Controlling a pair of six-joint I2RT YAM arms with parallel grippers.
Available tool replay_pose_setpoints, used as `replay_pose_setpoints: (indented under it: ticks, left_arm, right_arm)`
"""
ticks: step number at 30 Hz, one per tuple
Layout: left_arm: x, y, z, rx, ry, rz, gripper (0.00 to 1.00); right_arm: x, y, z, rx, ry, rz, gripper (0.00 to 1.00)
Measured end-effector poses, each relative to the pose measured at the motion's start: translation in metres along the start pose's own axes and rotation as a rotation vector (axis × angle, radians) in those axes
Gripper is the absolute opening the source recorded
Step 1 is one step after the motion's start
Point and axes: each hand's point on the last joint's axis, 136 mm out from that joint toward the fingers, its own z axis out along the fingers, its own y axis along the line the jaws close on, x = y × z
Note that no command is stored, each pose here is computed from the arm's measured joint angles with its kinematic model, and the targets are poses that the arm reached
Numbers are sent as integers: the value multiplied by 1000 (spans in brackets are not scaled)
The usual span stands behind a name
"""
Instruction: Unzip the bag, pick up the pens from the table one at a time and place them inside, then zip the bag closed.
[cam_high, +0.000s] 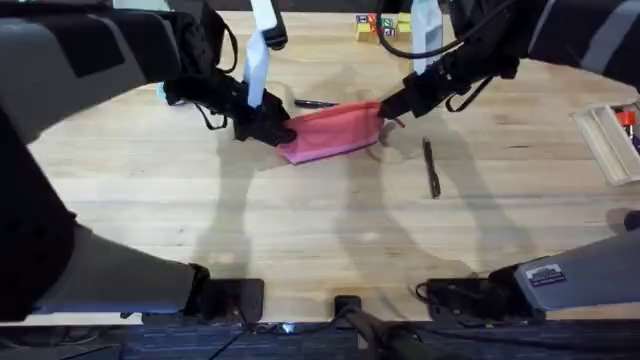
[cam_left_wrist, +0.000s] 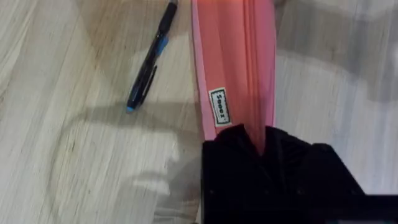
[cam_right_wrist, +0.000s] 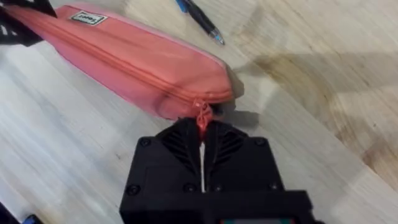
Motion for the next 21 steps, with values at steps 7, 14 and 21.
replay_pose_setpoints:
  ticks: [7, 14, 21]
  left_arm:
    - [0, 0, 0, 0, 0, 0, 42]
    - [1, 1, 0, -3, 4, 0, 42]
    - [1, 0, 0, -1, 4, -2, 42]
  right_arm:
    - [-2, 1, -4, 3, -4, -2, 32]
    - [-17, 3, -27, 41, -65, -33, 32]
    - [-17, 5, -31, 43, -63, -34, 32]
